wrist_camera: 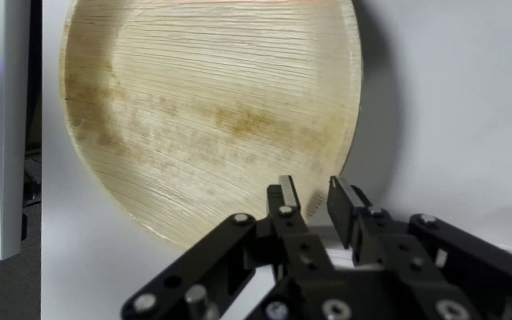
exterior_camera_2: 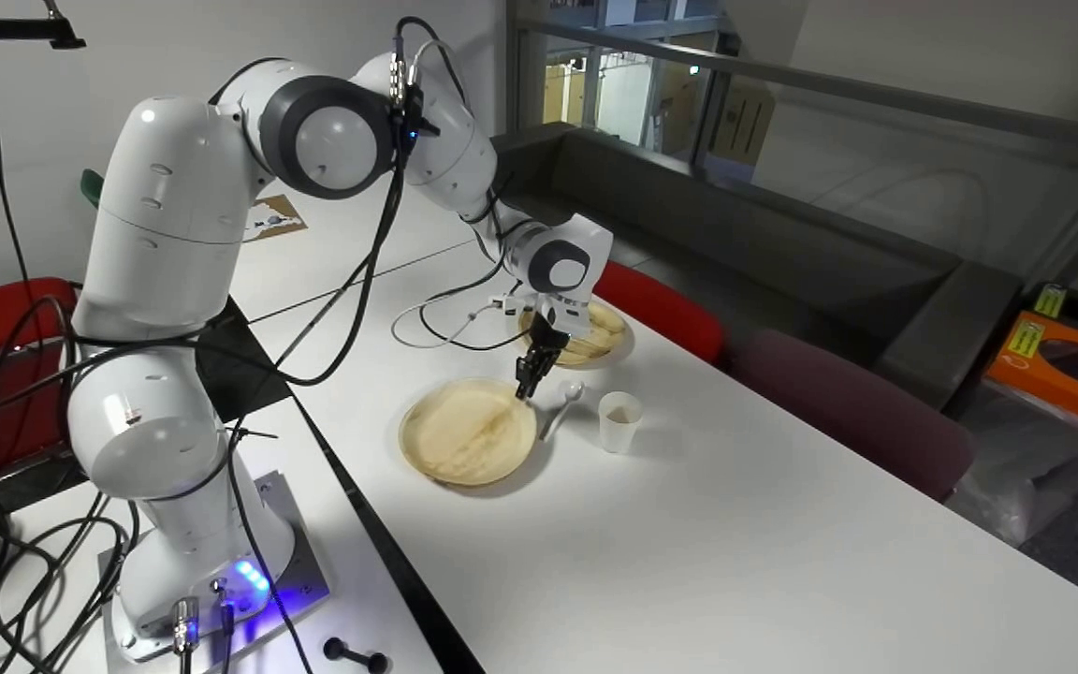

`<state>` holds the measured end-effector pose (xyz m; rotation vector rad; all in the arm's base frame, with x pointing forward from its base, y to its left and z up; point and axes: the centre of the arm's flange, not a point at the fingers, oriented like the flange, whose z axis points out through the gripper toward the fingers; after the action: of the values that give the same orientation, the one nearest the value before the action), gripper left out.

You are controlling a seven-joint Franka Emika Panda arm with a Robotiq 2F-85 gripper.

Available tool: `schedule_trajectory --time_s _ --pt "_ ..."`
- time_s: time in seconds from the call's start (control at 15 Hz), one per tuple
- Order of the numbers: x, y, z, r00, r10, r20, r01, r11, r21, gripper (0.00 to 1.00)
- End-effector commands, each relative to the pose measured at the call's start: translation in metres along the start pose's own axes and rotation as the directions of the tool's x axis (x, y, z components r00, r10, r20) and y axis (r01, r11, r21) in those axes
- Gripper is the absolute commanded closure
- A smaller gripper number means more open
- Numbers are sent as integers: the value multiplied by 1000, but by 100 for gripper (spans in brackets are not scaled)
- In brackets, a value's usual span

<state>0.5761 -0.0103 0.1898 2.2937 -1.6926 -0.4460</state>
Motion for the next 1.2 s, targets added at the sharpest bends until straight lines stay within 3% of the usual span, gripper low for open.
schedule_trajectory --time_s 0.0,0.13,0.2,0.33,0.87,0.93,1.07,1.13 --pt "3 -1 -7 1000 -16 -17 16 1000 0 99" --pt "3 -1 -7 1000 -17 -16 17 1000 -1 100" --pt "3 -1 -7 1000 -20 -17 20 1000 -5 74" --pt "3 -3 -5 1000 -19 -19 19 1000 -10 68" --pt "-5 -7 10 999 -34 -24 33 999 -35 11" --pt "-5 -7 11 999 -35 -26 34 999 -37 52" --pt "-6 -8 12 999 -37 -27 36 999 -40 49" --pt "-6 -8 13 999 -38 -27 37 998 -41 57"
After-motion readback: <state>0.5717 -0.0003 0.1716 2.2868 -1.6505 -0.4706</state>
